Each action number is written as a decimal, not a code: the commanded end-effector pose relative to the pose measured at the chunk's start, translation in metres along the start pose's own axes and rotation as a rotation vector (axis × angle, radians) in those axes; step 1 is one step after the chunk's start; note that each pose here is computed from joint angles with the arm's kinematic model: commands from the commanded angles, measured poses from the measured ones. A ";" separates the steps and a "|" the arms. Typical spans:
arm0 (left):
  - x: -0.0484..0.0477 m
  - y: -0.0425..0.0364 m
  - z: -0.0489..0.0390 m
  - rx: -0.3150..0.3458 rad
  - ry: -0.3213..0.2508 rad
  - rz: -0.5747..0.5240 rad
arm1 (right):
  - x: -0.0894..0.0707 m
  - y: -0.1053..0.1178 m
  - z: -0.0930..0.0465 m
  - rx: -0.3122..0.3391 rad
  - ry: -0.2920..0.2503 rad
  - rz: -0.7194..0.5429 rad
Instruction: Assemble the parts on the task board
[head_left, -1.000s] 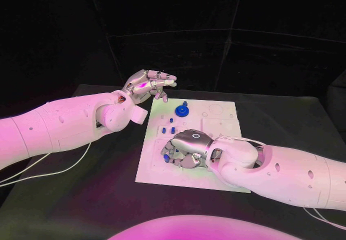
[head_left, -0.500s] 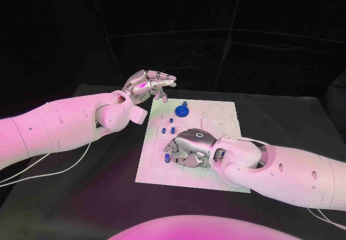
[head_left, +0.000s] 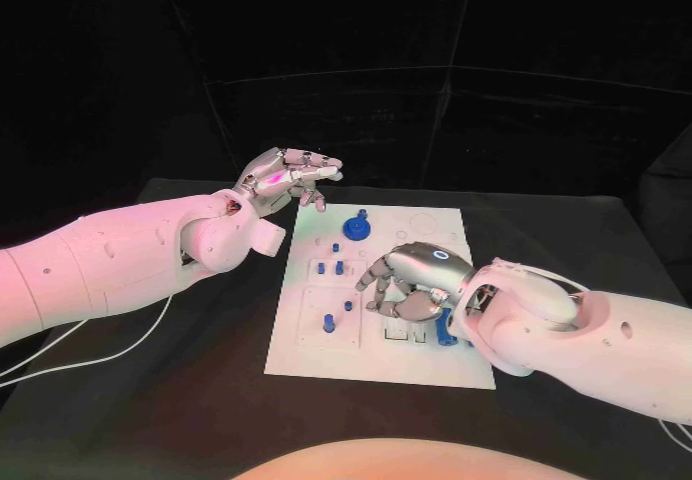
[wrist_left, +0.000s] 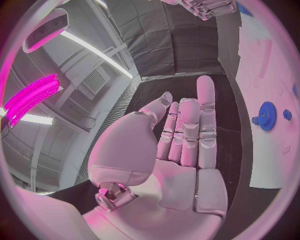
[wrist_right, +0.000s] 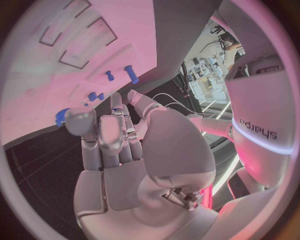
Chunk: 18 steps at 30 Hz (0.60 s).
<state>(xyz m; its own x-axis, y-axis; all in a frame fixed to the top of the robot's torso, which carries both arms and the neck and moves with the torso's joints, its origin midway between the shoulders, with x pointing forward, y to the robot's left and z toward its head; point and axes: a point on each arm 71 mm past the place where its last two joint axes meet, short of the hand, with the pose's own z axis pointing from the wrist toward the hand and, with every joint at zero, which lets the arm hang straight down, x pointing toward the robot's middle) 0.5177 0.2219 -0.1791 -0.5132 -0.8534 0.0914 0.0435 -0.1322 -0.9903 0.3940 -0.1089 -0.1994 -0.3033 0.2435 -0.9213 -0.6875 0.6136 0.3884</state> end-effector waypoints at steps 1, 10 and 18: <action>0.0005 -0.0010 -0.0007 0.004 0.010 -0.005 | -0.011 -0.024 -0.017 0.194 -0.029 0.210; -0.0007 -0.0022 -0.0038 0.007 0.014 0.016 | -0.030 -0.081 -0.068 0.483 -0.081 0.264; -0.0021 -0.0017 -0.0064 0.005 0.015 0.019 | -0.024 -0.096 -0.096 0.622 -0.061 0.234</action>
<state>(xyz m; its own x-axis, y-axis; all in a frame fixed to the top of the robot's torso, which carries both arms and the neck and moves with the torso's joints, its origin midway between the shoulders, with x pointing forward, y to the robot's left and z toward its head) 0.5138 0.2274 -0.1796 -0.5140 -0.8542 0.0786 0.0465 -0.1192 -0.9918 0.4048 -0.2414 -0.2113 -0.3572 0.4426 -0.8225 -0.1674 0.8360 0.5226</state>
